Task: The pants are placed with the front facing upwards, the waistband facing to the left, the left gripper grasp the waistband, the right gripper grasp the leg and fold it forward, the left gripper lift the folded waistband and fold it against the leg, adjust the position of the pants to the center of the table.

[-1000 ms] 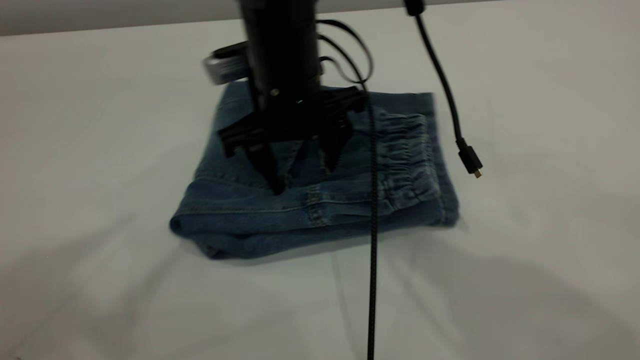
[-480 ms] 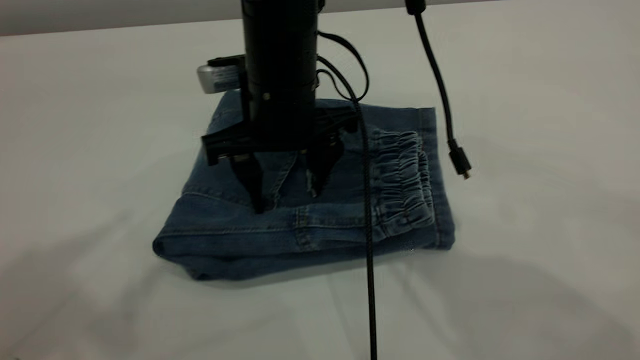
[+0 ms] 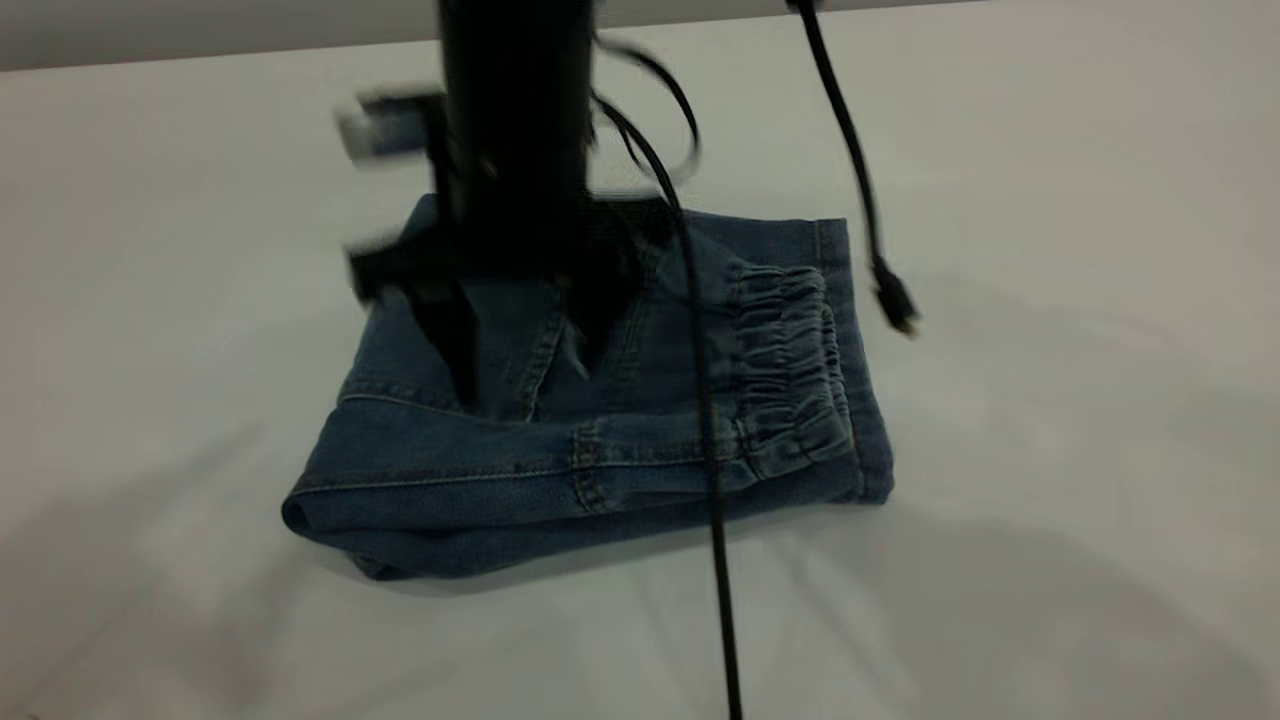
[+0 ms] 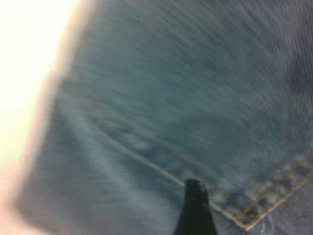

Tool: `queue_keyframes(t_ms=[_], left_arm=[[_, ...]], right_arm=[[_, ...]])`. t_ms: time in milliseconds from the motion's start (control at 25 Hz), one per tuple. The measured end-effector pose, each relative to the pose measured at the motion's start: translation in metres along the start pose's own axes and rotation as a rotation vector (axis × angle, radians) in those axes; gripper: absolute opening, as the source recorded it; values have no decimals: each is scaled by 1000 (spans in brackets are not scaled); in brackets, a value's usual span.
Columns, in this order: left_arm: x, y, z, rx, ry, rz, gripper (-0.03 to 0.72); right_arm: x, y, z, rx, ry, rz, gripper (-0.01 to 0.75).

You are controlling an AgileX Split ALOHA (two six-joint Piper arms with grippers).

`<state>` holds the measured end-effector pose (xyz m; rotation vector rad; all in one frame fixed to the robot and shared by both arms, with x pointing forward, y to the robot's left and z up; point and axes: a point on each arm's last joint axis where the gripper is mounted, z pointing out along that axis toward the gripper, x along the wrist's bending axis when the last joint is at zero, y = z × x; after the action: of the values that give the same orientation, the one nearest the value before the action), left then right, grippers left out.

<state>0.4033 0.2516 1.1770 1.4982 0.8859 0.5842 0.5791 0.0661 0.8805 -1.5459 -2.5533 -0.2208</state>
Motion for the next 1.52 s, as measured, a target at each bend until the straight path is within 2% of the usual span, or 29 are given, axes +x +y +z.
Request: queue_keyframes(t_ms=[240,360,520,680,880,1120,1360,1520], left_arm=[[0,0,0,0,-1,0,582],[0,0,0,2,0,3,582],[1,-2,0,22,7,26,582],[3,-4,0,48,28,60,582],[5,-7,-1,84,49,73,582],[10,-15,-2,179,101,99,582],[16,-24,-8,286,184,62,582],[20,-35,-13,410,247,6,582]], right_arm=[[13,16,-64,-99,-9,-119,454],[24,24,-104,-221,25,-180,453],[36,19,-152,-320,93,-236,453],[41,7,-197,-405,106,-298,451],[47,-21,-270,-550,127,-356,451],[46,-71,-348,-703,137,-431,451],[27,-117,-373,-714,44,-430,451],[12,-149,-374,-684,-16,-415,451]])
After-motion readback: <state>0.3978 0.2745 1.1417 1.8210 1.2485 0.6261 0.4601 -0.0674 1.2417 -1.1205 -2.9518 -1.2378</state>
